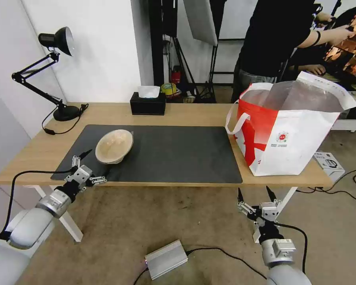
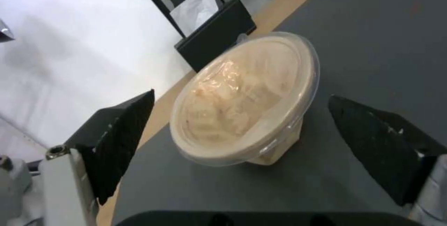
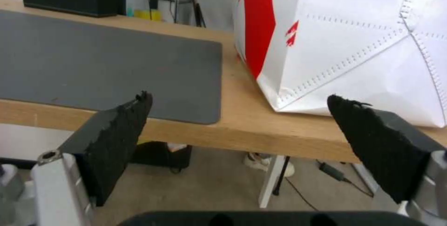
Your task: Pick up the trash from the table and place it into the takeout bag.
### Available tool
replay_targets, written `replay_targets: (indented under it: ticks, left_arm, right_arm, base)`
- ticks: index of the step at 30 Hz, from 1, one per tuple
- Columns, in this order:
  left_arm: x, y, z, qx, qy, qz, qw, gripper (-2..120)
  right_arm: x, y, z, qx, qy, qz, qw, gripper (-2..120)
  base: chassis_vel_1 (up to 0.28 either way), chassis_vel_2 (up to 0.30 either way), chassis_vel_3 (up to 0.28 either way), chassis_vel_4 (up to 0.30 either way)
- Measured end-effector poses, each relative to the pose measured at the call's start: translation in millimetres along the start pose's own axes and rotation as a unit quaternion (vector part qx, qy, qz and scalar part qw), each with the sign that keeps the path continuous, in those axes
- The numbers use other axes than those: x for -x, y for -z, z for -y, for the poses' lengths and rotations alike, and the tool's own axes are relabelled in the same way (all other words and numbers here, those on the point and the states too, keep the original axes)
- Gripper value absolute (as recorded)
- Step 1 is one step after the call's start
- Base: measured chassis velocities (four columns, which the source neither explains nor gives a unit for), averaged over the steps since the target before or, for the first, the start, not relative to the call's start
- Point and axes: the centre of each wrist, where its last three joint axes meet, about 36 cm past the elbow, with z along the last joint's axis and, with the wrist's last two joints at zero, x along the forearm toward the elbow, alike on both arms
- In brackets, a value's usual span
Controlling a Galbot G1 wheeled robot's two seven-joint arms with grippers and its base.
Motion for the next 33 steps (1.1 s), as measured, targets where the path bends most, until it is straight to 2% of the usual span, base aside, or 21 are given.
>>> replay_targets:
  ticks: [33]
  left_arm:
    - [22,-12.5,-3.4,0.004,-0.015,-0.008,0.9998,100]
  right_arm:
    - [0,1,-5,0.006,-0.003,0.002,1.0,97]
  base:
    - [0.0,0.0,0.0,0.0]
